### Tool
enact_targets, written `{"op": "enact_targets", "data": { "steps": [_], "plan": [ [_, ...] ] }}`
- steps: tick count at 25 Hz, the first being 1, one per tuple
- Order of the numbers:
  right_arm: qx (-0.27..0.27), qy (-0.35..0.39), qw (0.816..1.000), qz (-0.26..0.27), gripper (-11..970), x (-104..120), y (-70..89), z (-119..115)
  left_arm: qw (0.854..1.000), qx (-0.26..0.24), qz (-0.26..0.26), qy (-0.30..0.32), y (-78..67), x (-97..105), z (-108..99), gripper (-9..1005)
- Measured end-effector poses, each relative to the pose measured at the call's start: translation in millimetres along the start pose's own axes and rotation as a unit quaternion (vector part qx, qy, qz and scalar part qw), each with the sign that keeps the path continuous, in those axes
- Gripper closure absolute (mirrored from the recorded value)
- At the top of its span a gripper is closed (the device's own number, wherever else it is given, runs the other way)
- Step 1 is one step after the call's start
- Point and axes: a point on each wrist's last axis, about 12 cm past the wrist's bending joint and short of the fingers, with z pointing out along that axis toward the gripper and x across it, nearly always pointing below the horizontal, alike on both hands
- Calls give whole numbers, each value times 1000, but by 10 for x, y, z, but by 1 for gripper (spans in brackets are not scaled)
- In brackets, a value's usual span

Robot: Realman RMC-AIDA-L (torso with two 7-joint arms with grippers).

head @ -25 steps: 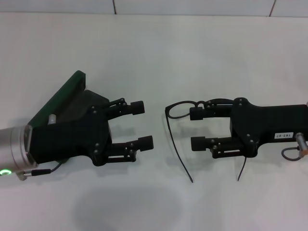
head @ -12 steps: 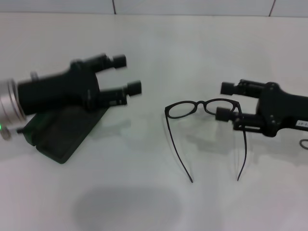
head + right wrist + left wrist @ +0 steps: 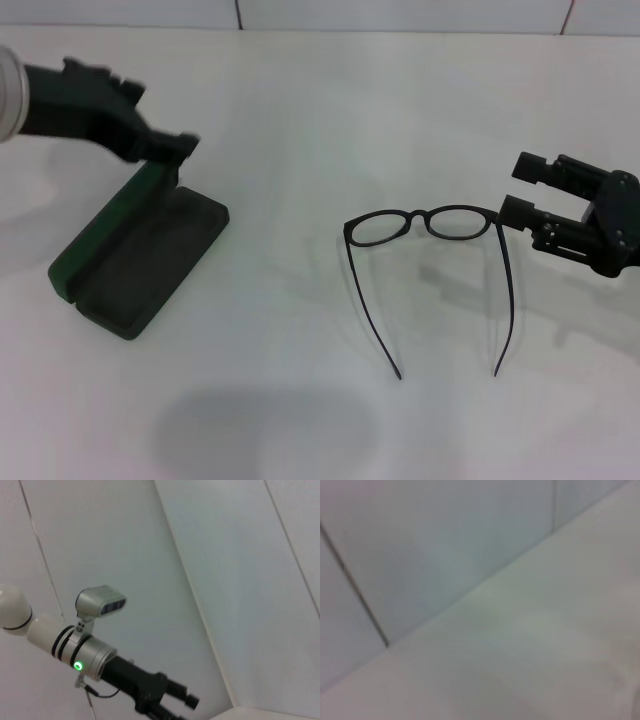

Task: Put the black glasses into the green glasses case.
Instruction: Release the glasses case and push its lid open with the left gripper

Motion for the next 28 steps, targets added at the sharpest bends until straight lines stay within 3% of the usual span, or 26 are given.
{"op": "enact_targets", "data": {
  "steps": [7, 15, 23, 28],
  "plan": [
    [0, -1, 1000, -7, 259, -5, -25, 29, 997, 2, -45, 67, 53, 200, 138, 144],
    [6, -5, 1000, -16, 261, -58, -76, 57, 988, -19, -54, 146, 144, 427, 311, 149],
    [31, -38, 999, -5, 263, -27, -76, -66, 987, -11, -45, 156, 123, 407, 368, 154],
    [36, -54, 998, -3, 264, -14, -53, -133, 988, -4, -45, 147, 111, 364, 375, 449]
  ]
}}
